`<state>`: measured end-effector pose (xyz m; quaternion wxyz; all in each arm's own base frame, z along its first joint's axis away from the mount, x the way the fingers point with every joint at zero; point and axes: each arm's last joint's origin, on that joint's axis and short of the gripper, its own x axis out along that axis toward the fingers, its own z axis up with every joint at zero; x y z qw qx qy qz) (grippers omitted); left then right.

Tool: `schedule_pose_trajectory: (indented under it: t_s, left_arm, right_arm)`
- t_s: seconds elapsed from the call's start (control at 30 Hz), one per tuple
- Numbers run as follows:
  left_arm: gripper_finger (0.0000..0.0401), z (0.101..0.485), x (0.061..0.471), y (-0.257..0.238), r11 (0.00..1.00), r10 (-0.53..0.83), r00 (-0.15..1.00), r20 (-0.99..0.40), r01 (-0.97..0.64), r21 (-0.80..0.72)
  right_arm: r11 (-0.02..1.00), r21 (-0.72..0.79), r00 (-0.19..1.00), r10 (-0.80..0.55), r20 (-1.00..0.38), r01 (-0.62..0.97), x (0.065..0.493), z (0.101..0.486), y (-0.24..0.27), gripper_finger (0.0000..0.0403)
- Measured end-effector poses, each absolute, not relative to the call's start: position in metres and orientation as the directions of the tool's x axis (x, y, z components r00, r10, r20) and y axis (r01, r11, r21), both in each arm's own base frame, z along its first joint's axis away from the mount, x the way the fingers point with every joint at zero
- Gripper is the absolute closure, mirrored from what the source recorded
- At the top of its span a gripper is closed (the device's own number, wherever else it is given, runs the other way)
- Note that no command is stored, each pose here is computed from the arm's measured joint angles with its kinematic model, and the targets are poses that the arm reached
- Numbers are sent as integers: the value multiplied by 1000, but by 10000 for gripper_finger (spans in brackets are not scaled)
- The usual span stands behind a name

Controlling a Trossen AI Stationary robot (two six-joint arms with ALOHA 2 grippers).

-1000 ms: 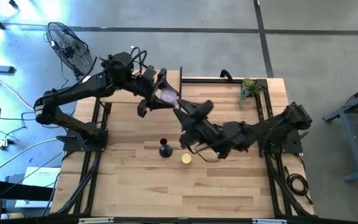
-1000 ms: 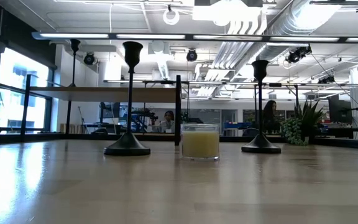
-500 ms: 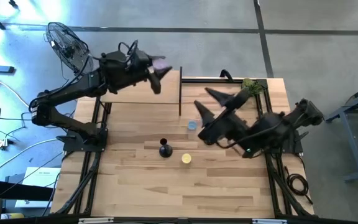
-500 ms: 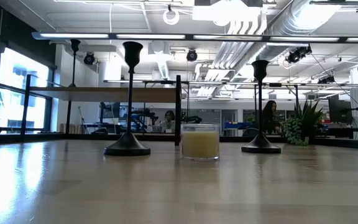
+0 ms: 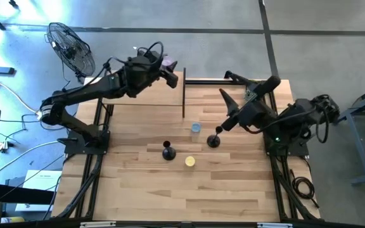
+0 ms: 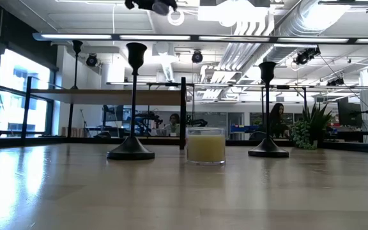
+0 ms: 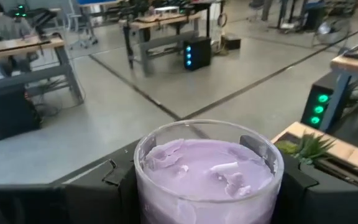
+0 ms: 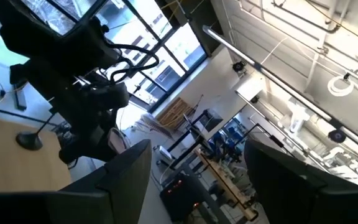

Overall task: Pick & Place candle stick holders
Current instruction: Put the purple candle on the shelf

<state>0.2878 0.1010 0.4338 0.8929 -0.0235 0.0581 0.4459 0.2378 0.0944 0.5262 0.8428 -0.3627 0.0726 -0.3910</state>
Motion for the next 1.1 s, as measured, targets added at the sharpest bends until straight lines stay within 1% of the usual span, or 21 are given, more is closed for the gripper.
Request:
schedule_pose_trajectory:
  t_s: [0.2, 0.3, 0.37, 0.43, 0.53, 0.6, 0.63, 0.77, 0.93, 1.1]
  left_arm:
    - [185, 424, 291, 112, 567, 808, 564, -172, -823, -35]
    - [185, 422, 293, 114, 555, 815, 553, -171, -831, -42]
    - [185, 419, 296, 117, 530, 831, 529, -172, -847, -41]
    - [185, 412, 297, 125, 511, 841, 505, -195, -859, -22]
    - [185, 398, 300, 135, 510, 838, 513, -188, -858, -67]
    - [185, 384, 300, 143, 505, 837, 508, -203, -860, -70]
    - [185, 378, 301, 146, 521, 827, 528, -192, -849, -87]
    - [185, 361, 301, 155, 517, 833, 535, -143, -843, -147]
    - [185, 342, 299, 159, 503, 845, 523, -115, -849, -163]
    - [185, 325, 297, 157, 494, 854, 510, -101, -857, -146]
  right_arm:
    - [409, -717, 692, -708, 141, 564, 230, 526, 90, 151]
    - [398, -740, 697, -704, 133, 543, 224, 527, 87, 151]
    - [396, -745, 699, -703, 131, 537, 219, 529, 84, 151]
    - [400, -738, 699, -702, 135, 544, 213, 532, 82, 151]
    - [408, -726, 699, -701, 140, 554, 205, 536, 78, 151]
    - [415, -721, 704, -696, 142, 555, 199, 538, 76, 151]
    - [417, -720, 707, -693, 143, 554, 196, 539, 76, 151]
    - [429, -721, 719, -682, 137, 544, 189, 540, 75, 151]
    - [430, -727, 718, -685, 124, 536, 186, 539, 73, 151]
    - [425, -737, 721, -683, 120, 525, 186, 538, 74, 151]
